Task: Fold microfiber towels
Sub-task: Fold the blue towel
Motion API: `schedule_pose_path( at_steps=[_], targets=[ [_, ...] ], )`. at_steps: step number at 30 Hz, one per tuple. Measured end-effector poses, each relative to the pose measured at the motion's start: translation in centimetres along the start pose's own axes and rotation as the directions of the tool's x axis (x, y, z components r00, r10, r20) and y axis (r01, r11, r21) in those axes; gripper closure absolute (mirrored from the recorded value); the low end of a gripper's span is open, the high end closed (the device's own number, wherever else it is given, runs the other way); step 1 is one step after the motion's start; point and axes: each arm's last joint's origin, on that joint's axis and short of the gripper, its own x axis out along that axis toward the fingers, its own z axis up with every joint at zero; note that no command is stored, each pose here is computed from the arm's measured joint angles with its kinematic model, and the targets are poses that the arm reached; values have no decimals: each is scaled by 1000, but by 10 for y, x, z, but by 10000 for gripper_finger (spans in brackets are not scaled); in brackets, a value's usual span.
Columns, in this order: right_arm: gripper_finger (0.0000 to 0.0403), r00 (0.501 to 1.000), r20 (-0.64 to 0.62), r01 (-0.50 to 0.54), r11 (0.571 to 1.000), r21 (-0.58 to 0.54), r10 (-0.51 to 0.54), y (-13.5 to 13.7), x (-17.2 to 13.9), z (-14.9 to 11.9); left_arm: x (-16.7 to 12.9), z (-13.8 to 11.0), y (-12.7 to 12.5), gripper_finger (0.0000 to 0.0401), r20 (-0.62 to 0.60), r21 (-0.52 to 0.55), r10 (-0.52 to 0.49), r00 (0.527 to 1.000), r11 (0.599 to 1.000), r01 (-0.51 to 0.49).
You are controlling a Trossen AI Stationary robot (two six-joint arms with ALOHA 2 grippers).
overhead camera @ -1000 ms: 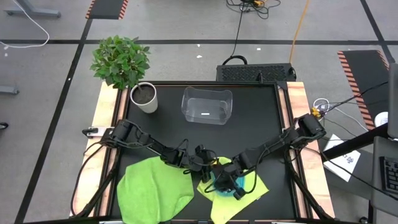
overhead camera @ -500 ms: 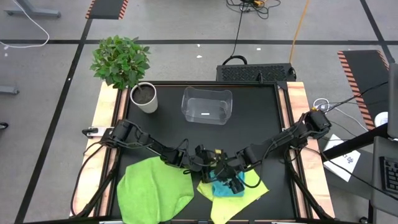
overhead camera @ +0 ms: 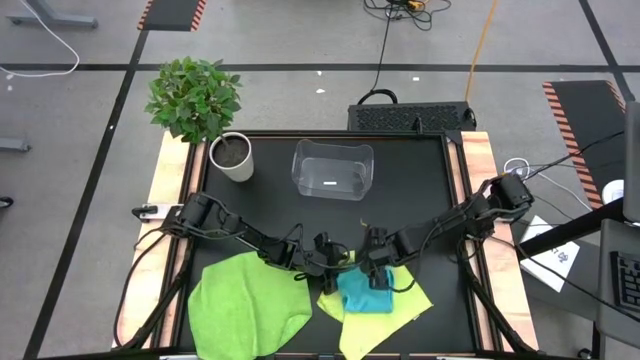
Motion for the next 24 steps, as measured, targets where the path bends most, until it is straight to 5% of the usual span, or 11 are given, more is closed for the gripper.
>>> schedule_pose_path(
  at_steps=[14,24],
  targets=[
    [177,985,138,-108,994,27,104,6,-38,-2,1,1,2,229,-8,7,-12,1000,1000,12],
    [177,994,58,-99,994,51,96,6,-38,-10,1,1,2,229,-9,19,-13,1000,1000,13]
  ],
)
